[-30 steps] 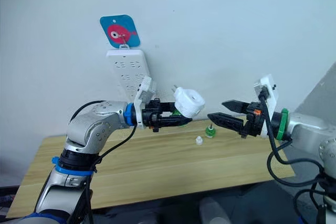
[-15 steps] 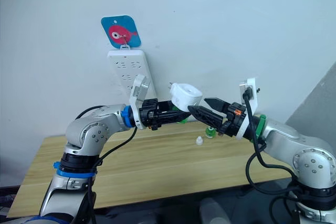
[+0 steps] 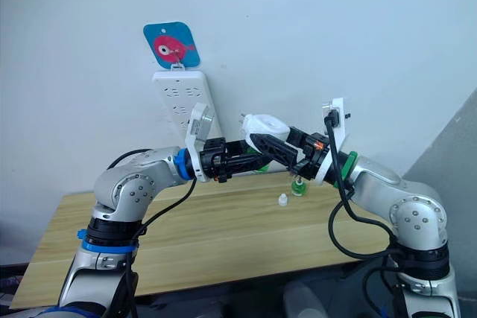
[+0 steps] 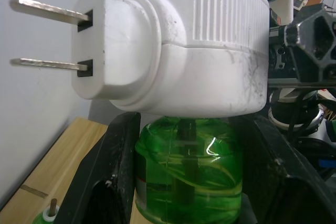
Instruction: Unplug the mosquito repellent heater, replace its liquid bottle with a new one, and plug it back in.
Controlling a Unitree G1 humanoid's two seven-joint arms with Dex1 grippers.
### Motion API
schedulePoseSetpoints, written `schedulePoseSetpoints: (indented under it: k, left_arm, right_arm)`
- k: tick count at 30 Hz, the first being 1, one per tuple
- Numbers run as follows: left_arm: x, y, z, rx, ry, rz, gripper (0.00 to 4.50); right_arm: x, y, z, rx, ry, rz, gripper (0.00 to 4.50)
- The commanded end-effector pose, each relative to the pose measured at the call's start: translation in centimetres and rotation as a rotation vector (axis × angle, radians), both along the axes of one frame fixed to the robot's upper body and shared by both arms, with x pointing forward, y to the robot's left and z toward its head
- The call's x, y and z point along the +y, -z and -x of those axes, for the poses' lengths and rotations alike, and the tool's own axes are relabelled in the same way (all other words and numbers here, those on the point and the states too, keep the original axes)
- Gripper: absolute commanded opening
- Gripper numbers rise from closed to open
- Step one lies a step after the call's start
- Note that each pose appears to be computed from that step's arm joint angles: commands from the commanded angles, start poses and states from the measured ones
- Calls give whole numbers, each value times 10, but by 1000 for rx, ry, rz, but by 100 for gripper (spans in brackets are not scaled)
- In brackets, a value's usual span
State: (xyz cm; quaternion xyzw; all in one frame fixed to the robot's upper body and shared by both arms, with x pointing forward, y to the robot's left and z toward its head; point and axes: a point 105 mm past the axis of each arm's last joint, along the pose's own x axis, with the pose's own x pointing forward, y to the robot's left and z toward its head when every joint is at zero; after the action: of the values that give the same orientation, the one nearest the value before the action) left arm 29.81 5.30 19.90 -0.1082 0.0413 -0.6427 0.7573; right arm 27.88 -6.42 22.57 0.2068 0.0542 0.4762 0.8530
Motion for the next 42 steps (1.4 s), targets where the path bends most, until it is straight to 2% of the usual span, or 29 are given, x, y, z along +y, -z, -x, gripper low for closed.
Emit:
schedulePoseSetpoints:
  k: [1,3,6,7,8,13,19,21,26,31,36,42]
  left_arm:
    - [0,-21,5,-66,14,42,228]
    - [0,-21,5,-60,13,47,228]
    - [1,-20,5,-60,16,40,228]
    - [1,-20,5,-61,15,38,228]
    - [2,-19,5,-60,14,37,228]
    - [3,-14,4,-79,-2,6,228]
    - [6,-16,-1,-103,-27,36,228]
    - [7,-15,-2,-104,-27,32,300]
    - [10,-7,-1,-69,-9,-8,449]
    - [15,2,3,-15,32,-74,450]
    - [25,15,2,-56,-12,-145,450]
    - [57,28,-3,-158,-230,-160,450]
  right_arm:
    - [5,-12,3,-45,-32,-27,450]
    - [7,-11,3,-44,-38,-27,433]
    - [9,-12,2,-46,-42,-35,358]
    - [9,-12,2,-47,-44,-37,315]
    - [9,-13,2,-47,-44,-40,300]
    - [8,-15,2,-49,-42,-51,300]
    - [8,-15,2,-53,-38,-59,300]
    - [8,-16,2,-54,-36,-63,300]
    - [8,-16,3,-59,-33,-67,300]
    - [8,-18,3,-73,-29,-62,300]
    - [7,-18,2,-116,-15,-21,300]
    - [2,-18,-4,-257,89,131,300]
